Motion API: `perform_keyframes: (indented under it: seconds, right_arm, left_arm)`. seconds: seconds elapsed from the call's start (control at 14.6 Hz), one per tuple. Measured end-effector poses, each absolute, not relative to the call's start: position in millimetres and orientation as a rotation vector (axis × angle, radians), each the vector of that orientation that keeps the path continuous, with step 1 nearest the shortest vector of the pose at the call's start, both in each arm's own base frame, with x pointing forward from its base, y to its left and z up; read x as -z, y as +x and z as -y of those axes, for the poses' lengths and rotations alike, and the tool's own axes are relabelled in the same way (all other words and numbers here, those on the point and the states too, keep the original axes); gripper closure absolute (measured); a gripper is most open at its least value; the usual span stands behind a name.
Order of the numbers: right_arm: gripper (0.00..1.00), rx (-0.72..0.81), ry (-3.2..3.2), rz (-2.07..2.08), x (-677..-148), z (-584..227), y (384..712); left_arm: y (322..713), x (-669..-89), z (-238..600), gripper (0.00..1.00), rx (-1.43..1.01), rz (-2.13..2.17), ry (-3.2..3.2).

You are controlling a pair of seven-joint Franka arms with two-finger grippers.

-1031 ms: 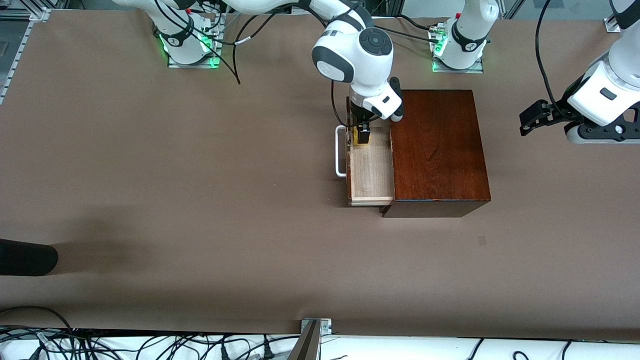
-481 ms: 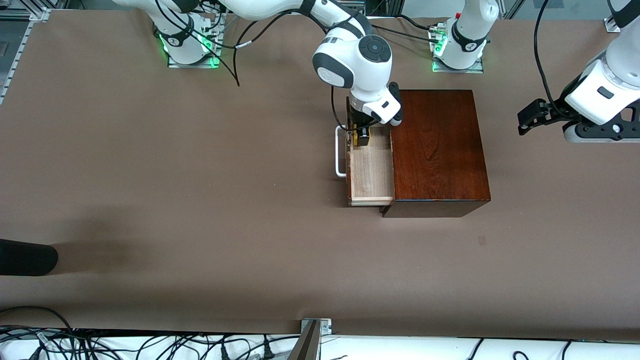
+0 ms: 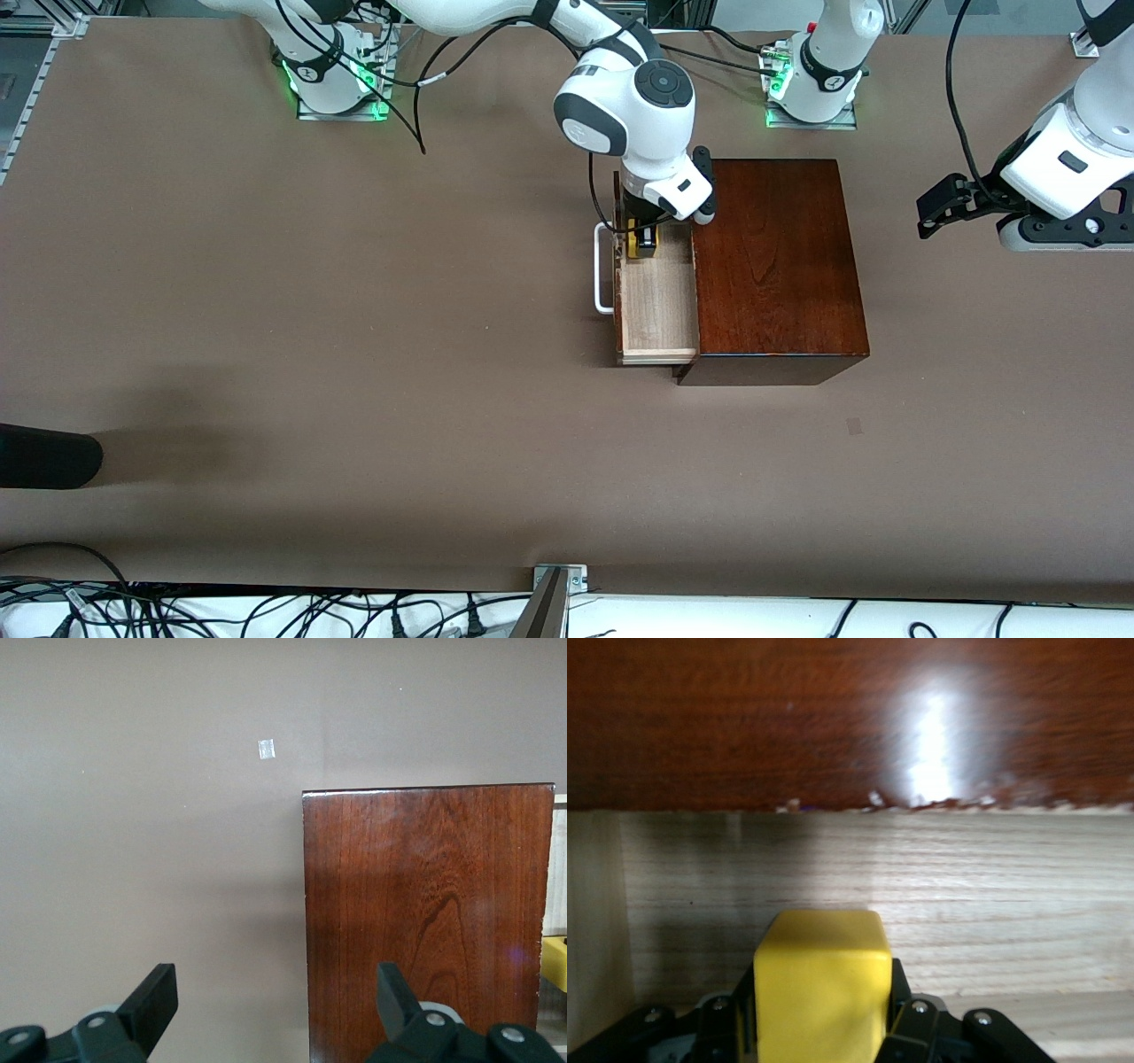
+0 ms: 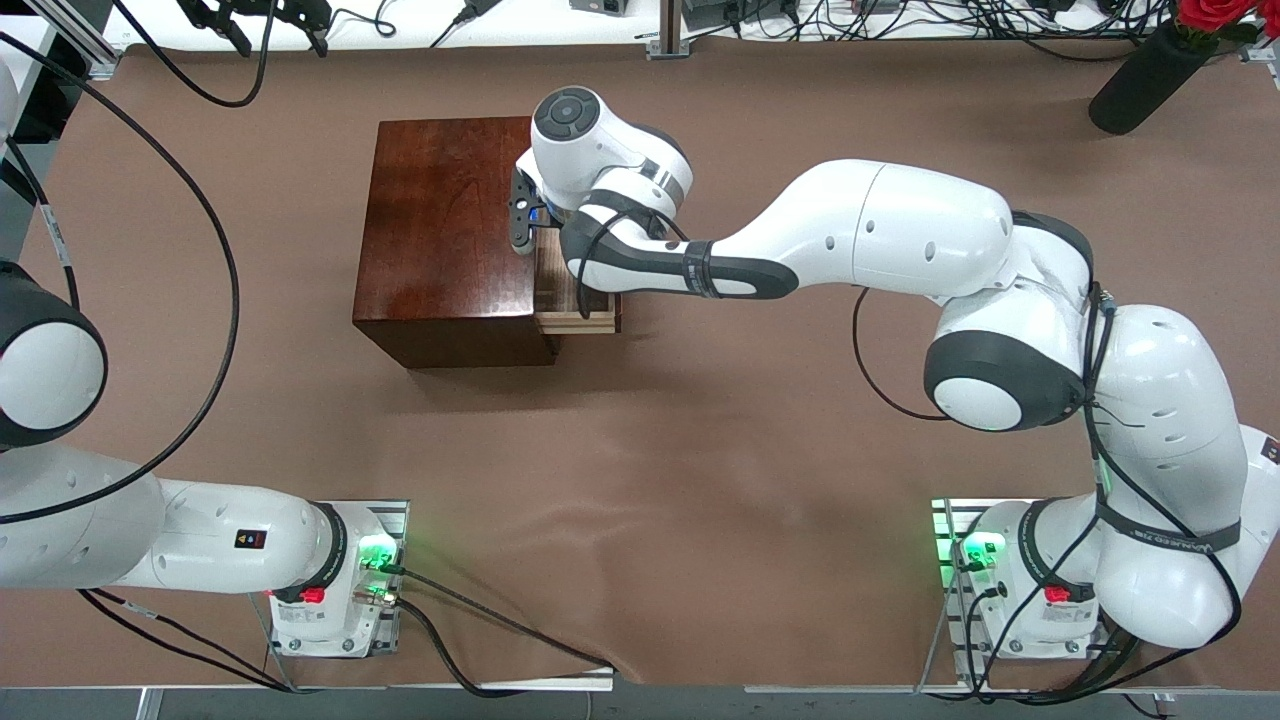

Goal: Open drawer, take yellow block, close drawer
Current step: 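Lower the right gripper into the drawer and grasp the yellow cube, then lift the cube out with the right gripper while the left gripper reaches the drawer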

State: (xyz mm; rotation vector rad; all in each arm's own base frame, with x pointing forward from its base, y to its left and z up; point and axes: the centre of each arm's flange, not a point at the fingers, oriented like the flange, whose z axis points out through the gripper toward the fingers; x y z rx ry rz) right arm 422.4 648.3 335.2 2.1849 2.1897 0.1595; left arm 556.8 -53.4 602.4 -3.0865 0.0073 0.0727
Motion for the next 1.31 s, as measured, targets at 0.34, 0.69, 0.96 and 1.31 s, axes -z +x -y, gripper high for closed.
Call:
perform_keyframes:
  seconds: [0.34,0.69,0.96,1.31]
  right_arm:
    - [0.45,-0.217,2.294,-2.074,-477,-605,450]
    - [0.45,-0.265,2.566,-1.836,-567,-488,530]
    - [0.45,-0.237,2.798,-1.508,-582,-358,601]
    - [0.45,-0.024,2.945,-1.115,-560,-224,605]
  left_arm:
    - [556,-604,54,0.00,-0.073,-0.011,-3.086]
    - [546,-601,82,0.00,-0.156,-0.090,-3.074]
    - [531,-605,142,0.00,-0.162,-0.263,-3.060]
    - [492,-593,258,0.00,-0.227,-0.762,-3.059]
